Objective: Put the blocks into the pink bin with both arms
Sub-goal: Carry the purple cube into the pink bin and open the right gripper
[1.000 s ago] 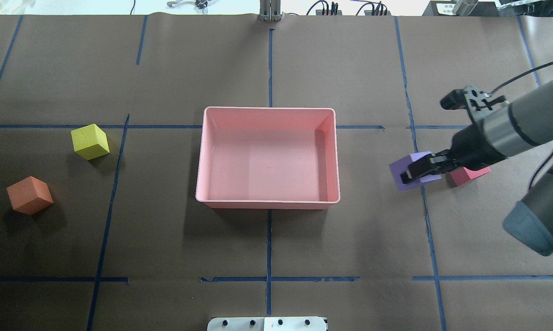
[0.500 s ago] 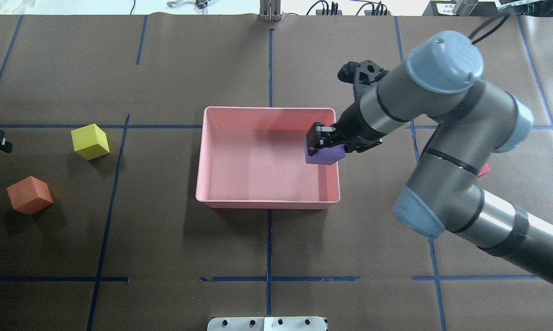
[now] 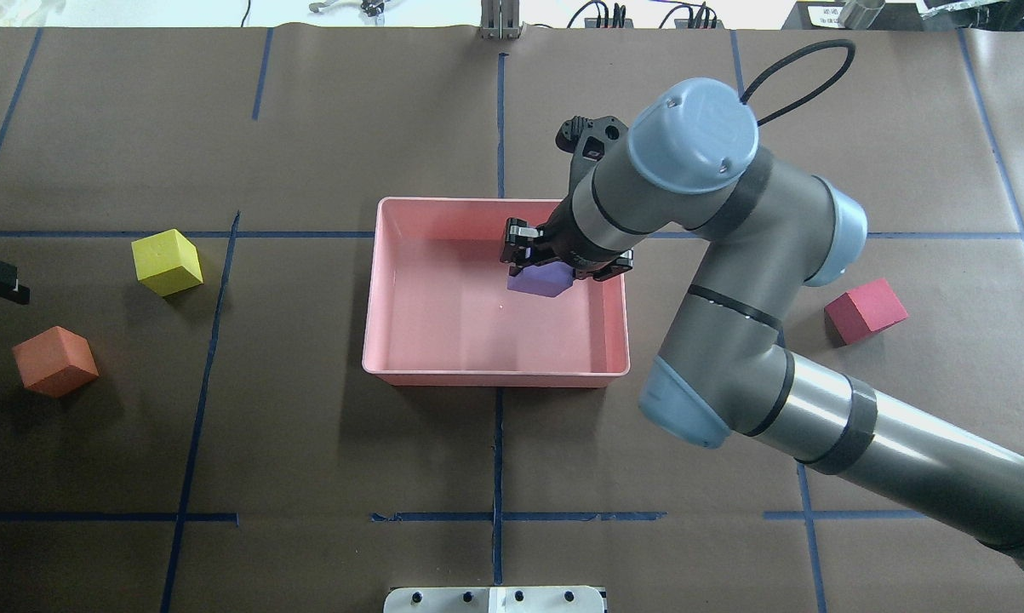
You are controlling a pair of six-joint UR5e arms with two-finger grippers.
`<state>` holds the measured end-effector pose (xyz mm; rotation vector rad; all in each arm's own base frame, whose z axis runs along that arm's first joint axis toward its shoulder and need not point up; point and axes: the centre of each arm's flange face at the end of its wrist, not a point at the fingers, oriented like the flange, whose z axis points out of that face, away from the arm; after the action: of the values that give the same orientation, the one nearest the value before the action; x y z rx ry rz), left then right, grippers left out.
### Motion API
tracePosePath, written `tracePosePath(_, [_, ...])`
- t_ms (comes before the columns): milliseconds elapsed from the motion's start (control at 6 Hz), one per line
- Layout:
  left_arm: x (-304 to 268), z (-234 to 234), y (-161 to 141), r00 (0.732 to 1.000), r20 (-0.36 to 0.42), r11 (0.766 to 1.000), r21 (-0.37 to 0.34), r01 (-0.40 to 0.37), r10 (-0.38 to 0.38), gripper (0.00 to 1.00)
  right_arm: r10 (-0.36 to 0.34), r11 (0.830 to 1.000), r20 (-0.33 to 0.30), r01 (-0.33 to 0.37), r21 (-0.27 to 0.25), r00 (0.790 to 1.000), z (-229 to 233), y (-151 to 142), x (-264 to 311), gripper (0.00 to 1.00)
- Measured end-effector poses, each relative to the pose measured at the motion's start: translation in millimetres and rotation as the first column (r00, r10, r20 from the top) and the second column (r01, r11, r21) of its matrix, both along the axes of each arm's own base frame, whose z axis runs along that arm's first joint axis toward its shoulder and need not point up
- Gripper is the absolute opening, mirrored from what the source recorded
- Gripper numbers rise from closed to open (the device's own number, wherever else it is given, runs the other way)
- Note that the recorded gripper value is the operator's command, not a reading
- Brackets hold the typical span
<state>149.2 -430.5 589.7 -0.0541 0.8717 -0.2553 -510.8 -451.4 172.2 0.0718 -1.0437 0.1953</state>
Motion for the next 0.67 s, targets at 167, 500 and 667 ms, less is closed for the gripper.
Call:
tracePosePath(167, [-5,9,13,1.000,0.009,0.999,-0.046,0.025,-0.025,1.00,0.023,1.000,-0.018,-0.023,-0.004,1.000,1,6,-15,1.00])
tracePosePath(500, [17,4,27,0.998,0.001,0.987,-0.145,0.066,-0.066,1.00,0.037,0.999,-0.010,-0.037,0.011,0.999,-7,14,-16,1.00])
tracePosePath(667, [32,-2,27,0.998,-0.005,0.985,-0.161,0.061,-0.063,1.00,0.046,0.999,0.010,-0.046,0.023,0.999,-16,19,4,1.00])
